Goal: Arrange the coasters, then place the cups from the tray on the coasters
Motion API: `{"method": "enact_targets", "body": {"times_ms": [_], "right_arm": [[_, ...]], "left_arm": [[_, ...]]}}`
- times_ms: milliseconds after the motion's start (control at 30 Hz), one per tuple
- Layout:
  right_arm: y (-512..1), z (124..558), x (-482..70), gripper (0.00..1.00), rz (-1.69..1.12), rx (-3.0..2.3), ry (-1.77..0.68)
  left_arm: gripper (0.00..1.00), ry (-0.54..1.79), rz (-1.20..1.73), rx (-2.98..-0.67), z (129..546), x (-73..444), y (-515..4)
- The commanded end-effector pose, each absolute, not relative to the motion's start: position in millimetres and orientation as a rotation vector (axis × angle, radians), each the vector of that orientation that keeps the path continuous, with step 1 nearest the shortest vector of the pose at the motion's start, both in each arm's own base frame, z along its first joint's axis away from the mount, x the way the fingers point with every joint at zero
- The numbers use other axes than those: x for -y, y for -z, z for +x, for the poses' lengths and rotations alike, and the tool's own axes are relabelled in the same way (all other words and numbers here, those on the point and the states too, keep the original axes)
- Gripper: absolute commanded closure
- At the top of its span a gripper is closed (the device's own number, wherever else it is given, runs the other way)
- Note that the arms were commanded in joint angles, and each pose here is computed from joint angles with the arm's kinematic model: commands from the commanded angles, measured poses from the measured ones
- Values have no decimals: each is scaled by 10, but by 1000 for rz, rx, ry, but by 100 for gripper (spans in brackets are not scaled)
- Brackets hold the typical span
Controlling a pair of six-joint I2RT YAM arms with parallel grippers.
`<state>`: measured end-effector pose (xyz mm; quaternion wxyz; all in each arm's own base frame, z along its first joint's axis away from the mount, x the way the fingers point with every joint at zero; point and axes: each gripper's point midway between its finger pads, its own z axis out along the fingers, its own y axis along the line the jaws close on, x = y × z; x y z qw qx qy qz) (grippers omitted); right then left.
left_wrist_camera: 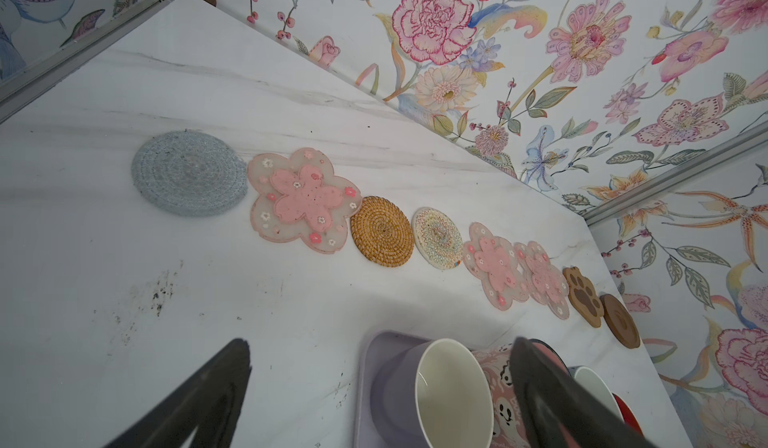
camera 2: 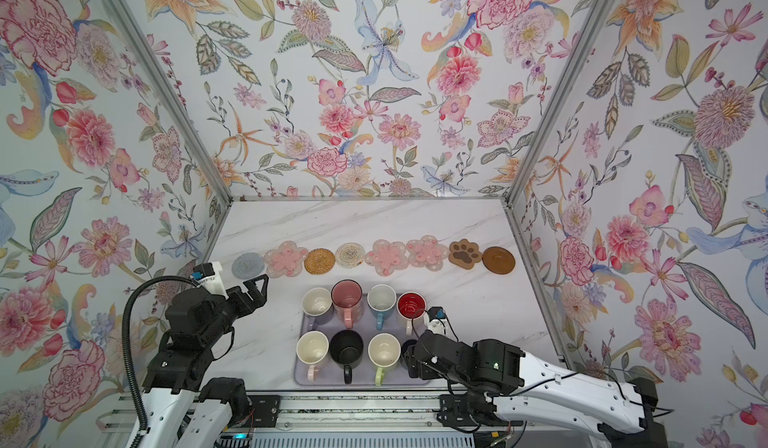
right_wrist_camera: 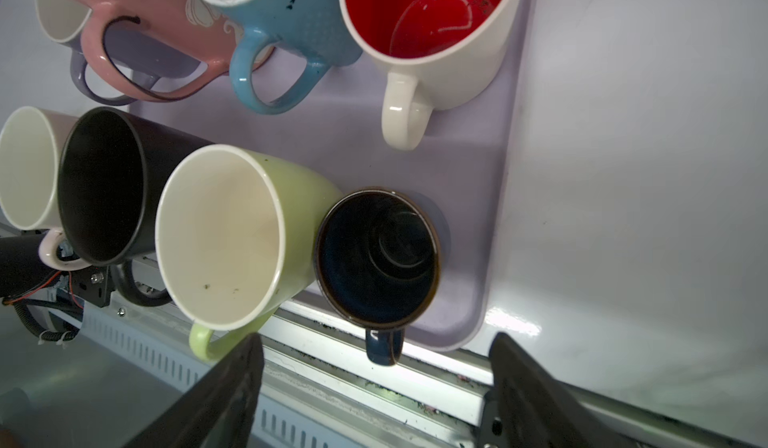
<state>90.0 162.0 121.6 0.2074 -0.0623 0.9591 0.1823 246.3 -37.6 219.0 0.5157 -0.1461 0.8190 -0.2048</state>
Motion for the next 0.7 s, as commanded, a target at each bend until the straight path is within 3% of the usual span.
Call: {"method": "enact_targets", "body": {"times_ms": [0,333,667], "right_arm": [[-1115,923,-1637,17,-100,-2645,-471],[-854,803,-1579,38,-105,-2659,-428],[-771,813,-1637,47,-133,-2667,-371]], "left_arm": [[1,464,-343,-1946,2449,338,-2247],[1,459,-348,-1928,2430,322,-2278],[1,461,-348,-1914,2425,317,-2298]]}}
